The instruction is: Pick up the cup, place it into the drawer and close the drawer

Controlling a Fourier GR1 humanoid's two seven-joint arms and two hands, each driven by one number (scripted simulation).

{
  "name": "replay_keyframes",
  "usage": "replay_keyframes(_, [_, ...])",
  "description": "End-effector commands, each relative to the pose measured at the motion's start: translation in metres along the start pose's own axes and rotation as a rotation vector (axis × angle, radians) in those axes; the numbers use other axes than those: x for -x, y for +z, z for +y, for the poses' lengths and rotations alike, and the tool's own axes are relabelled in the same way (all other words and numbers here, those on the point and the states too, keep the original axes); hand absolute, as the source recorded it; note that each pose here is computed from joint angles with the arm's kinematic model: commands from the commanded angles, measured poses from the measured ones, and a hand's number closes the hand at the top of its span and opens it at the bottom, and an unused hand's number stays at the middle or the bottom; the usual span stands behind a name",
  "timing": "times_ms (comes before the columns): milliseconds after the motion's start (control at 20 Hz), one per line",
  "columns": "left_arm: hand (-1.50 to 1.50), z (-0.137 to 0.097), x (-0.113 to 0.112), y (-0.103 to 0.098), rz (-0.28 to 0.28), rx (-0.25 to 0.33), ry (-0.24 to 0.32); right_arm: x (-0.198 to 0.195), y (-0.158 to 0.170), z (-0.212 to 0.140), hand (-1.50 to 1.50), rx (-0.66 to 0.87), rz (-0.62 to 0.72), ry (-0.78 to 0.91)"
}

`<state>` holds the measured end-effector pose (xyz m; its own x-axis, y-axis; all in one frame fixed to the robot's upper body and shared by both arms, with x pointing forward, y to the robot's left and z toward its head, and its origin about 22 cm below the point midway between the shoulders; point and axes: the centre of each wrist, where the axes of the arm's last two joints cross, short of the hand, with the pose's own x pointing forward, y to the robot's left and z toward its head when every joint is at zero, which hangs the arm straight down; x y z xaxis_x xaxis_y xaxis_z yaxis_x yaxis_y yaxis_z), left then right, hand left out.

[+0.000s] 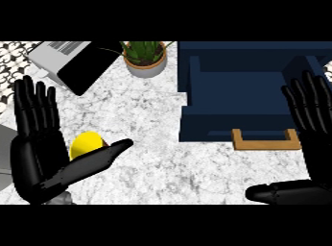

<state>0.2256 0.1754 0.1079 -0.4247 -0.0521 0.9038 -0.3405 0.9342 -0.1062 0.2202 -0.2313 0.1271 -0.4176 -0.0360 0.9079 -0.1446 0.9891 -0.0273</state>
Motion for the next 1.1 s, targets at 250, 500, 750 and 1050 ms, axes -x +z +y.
replay_keyframes(250, [-1.5,0.004,0.011,-0.012,0.016,-0.044,-0.006,-0.006,0.006,0.001,-1.5,-0.003,0.001,-0.018])
replay_keyframes(500, [-1.5,-0.008,0.031,0.015,0.05,-0.06,-0.032,0.008,0.0,-0.002,-1.5,0.007,-0.013,-0.003])
replay_keyframes(750, [-1.5,0.029,0.039,0.01,0.084,-0.088,-0.036,0.001,0.0,-0.014,-1.5,0.003,-0.023,-0.005])
replay_keyframes(1050, [-1.5,0.022,0.033,0.018,0.15,-0.11,-0.047,-0.014,-0.015,0.008,-1.5,0.016,-0.012,0.001])
